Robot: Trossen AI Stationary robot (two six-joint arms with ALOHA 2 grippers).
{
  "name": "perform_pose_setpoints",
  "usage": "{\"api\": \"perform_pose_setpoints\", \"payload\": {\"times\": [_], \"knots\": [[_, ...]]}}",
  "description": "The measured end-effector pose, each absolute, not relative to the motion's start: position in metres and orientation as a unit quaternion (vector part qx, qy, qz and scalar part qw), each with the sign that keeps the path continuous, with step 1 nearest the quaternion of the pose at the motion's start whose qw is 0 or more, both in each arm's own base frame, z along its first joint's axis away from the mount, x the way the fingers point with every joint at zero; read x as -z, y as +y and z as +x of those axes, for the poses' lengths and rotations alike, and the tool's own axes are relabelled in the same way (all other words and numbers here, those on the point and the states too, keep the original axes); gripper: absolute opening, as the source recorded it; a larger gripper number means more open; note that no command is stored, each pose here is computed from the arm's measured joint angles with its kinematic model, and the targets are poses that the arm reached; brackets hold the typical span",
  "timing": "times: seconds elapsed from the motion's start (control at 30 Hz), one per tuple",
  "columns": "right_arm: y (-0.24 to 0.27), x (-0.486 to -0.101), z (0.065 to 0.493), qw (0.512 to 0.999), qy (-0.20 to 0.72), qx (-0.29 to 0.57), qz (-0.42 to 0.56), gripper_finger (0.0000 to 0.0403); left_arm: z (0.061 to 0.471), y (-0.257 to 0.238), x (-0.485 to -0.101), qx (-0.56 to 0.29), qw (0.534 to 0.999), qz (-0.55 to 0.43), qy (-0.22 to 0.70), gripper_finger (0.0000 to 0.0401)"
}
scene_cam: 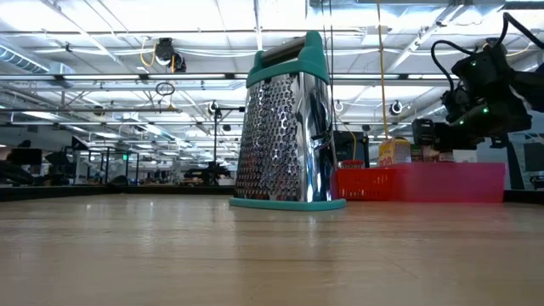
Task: Pick & Place Kitchen Items
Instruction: Put the purple cereal box into the red bin
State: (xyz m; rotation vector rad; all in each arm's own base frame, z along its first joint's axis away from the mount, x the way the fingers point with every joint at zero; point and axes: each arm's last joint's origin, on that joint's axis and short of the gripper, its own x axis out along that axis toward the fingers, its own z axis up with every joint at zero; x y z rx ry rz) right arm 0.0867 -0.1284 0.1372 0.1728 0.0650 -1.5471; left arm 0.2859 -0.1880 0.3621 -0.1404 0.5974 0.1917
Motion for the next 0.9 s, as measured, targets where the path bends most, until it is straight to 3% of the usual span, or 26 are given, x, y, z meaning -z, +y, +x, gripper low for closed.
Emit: {"api": "perform_pose_setpoints", "payload": {"times": [0.53,0.9], "knots": [[-0.1314,-0.1347,0.0882,0.711,0.038,0.699,0.066,0.0154,0.2898,-0.1819,-0.3621,-0.102,0.948,-0.065,0.294,0.0179],[-0.1311,-0.1358,0.0881,0.707,0.037,0.704,0.06,0.0191,0.2898,-0.1819,-0.3619,-0.101,0.948,-0.066,0.295,0.0179]]}}
